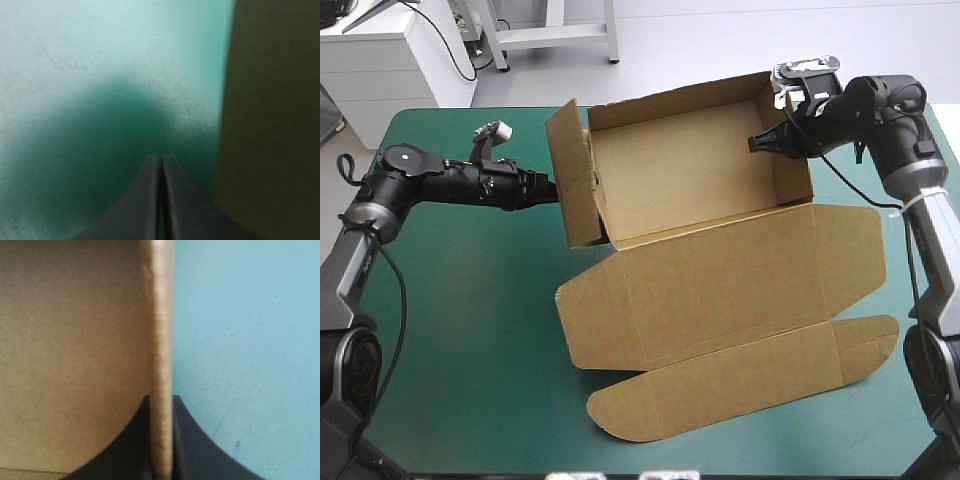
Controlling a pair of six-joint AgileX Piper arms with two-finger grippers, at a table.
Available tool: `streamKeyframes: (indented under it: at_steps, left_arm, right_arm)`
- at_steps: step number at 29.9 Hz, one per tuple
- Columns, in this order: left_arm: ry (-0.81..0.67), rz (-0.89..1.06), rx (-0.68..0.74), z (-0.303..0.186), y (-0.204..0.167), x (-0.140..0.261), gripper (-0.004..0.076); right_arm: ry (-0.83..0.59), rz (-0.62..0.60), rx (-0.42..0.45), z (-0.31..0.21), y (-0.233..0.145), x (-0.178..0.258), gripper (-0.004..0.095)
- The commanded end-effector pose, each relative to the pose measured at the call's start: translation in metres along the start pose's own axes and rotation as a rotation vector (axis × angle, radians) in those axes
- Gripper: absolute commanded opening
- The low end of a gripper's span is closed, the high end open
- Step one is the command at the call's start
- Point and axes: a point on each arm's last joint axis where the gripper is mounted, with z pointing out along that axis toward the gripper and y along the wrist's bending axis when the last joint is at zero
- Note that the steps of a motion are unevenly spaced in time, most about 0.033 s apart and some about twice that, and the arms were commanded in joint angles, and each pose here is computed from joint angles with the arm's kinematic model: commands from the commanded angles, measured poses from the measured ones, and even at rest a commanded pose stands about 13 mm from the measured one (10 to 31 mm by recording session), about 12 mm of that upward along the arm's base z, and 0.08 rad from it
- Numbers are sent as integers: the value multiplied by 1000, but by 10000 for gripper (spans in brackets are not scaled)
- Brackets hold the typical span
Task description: Fold the box
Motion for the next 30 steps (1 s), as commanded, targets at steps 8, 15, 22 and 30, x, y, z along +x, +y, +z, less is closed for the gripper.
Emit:
streamKeyframes:
  at_steps: [8,15,22,30]
  left_arm:
    - [-127,87,161,-29,-61,-8,-8]
    - [-130,84,159,-29,-61,-8,138]
    - [-178,8,237,-31,-67,-13,516]
    - [-192,-46,325,-34,-74,-15,519]
  right_arm:
    - [-137,10,19,-31,-1,-12,-19]
    - [-127,10,18,-31,-1,-11,-19]
    - [-117,6,25,-31,-2,-10,-19]
    - [-104,1,35,-30,-2,-9,-19]
